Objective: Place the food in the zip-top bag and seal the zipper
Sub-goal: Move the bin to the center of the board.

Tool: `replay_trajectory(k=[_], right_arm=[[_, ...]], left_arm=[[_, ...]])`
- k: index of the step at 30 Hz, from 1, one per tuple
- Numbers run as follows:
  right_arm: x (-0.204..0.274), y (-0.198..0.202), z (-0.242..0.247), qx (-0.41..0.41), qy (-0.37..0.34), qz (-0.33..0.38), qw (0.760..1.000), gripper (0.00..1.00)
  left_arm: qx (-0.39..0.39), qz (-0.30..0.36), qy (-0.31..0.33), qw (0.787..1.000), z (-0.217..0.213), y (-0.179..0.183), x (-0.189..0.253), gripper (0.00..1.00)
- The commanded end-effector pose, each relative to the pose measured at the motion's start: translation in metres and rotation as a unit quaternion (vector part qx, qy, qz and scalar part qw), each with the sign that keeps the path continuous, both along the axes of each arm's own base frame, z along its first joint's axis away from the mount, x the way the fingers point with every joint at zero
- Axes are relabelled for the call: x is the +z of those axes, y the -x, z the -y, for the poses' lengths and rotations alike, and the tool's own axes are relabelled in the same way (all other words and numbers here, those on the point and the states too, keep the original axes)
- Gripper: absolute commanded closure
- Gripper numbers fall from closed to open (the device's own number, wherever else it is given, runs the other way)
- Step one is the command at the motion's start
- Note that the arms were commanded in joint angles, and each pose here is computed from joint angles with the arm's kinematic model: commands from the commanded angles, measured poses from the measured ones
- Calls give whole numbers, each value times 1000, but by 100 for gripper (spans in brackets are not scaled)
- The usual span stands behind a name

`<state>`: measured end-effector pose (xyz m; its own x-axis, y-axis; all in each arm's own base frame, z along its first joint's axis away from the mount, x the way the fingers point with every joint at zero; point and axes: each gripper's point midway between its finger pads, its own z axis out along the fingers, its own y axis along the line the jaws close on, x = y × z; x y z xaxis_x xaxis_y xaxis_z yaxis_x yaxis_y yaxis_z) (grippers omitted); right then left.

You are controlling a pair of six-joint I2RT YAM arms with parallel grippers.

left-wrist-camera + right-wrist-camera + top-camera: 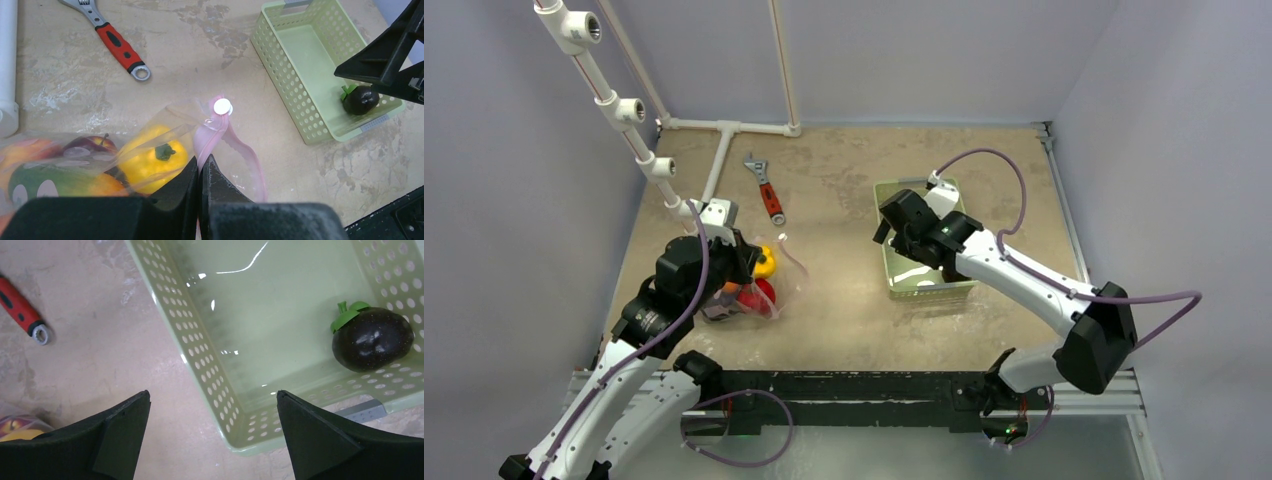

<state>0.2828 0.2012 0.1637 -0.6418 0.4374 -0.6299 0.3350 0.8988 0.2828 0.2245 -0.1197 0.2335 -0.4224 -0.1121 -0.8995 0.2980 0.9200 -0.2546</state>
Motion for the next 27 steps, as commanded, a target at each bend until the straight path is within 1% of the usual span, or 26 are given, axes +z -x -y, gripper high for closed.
replay_trajectory(k=[1,5,9,17,21,23,24,27], right_arm=[[-8,-5,4,-13,10,1,1000,1],[-23,-8,-13,26,2,-9,1000,7],[-25,-15,-26,48,-10,-4,999,14],[-40,-30,-37,50,6,-6,999,31],[-51,-39,-40,53,19,-7,998,42],[-56,-43,-42,52,25,-11,998,50],[-58,-46,-43,52,28,-12,998,55],[-58,-53,-49,56,28,-9,998,61]], left_arm=[[-10,19,15,1000,5,-2,10,100],[-10,20,15,1000,5,-2,11,100],[-9,21,15,1000,5,-2,11,100],[-7,22,15,1000,4,-2,12,100],[-4,24,14,1000,3,-2,13,100],[-2,24,14,1000,2,-2,12,100],[-1,24,15,1000,2,-2,13,100],[-1,24,14,1000,2,-2,13,100]])
